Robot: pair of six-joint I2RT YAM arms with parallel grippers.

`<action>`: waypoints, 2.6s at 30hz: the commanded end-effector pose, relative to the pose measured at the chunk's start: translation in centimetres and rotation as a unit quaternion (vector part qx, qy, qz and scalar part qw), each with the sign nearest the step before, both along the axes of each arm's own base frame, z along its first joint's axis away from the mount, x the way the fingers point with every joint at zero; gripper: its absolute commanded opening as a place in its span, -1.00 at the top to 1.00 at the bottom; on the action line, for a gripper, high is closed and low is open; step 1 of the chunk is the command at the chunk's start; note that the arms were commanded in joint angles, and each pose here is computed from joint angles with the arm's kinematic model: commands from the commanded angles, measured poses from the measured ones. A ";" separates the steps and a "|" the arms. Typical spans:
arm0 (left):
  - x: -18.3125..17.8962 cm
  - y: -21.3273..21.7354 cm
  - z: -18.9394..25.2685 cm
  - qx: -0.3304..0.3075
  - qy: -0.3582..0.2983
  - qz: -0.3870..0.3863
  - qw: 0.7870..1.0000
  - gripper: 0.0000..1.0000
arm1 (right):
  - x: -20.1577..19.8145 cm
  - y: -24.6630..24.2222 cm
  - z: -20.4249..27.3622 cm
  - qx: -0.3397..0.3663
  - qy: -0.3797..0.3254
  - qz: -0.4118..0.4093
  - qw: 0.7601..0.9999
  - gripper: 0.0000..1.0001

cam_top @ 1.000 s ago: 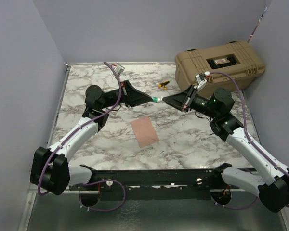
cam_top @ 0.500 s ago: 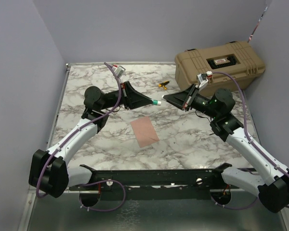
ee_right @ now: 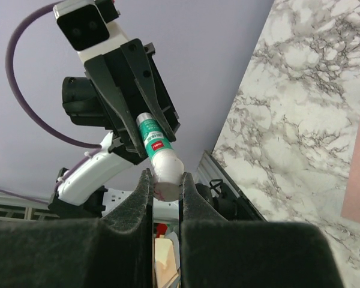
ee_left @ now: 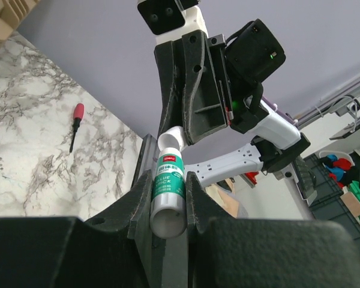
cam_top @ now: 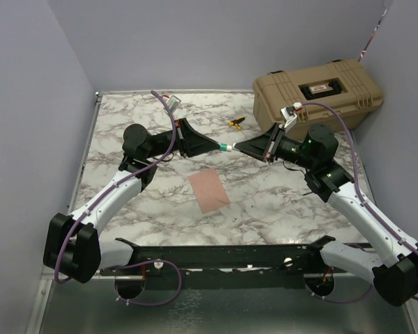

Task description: Place the letter into the envelope and seal it

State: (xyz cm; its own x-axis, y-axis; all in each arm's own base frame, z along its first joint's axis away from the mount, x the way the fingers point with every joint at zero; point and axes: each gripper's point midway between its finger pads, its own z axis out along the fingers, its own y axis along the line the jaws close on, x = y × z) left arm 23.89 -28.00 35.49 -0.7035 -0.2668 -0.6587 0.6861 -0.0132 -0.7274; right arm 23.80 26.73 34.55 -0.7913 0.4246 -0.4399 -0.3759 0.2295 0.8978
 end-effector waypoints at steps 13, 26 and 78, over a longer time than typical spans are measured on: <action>0.2 0.1 0.4 -0.007 -0.007 0.007 1.000 1.00 | -1.2 0.9 0.7 -0.004 -0.018 0.065 0.998 0.99; 1.6 0.0 -0.2 -0.008 0.011 0.028 1.000 1.00 | -0.8 -0.3 0.9 -0.012 -0.024 0.013 1.000 0.99; -3.0 0.1 6.0 -0.062 -0.004 -0.059 0.996 1.00 | -1.4 2.3 5.3 0.100 -0.059 0.129 0.985 0.99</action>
State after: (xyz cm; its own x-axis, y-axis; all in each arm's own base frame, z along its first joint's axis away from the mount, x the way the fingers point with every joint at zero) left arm 23.10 -27.62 39.91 -0.7578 -0.2986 -0.5801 0.6343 -0.1291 -0.7622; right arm 22.99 28.79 38.53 -0.8335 0.3315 -0.4421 -0.4715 -0.0096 0.8818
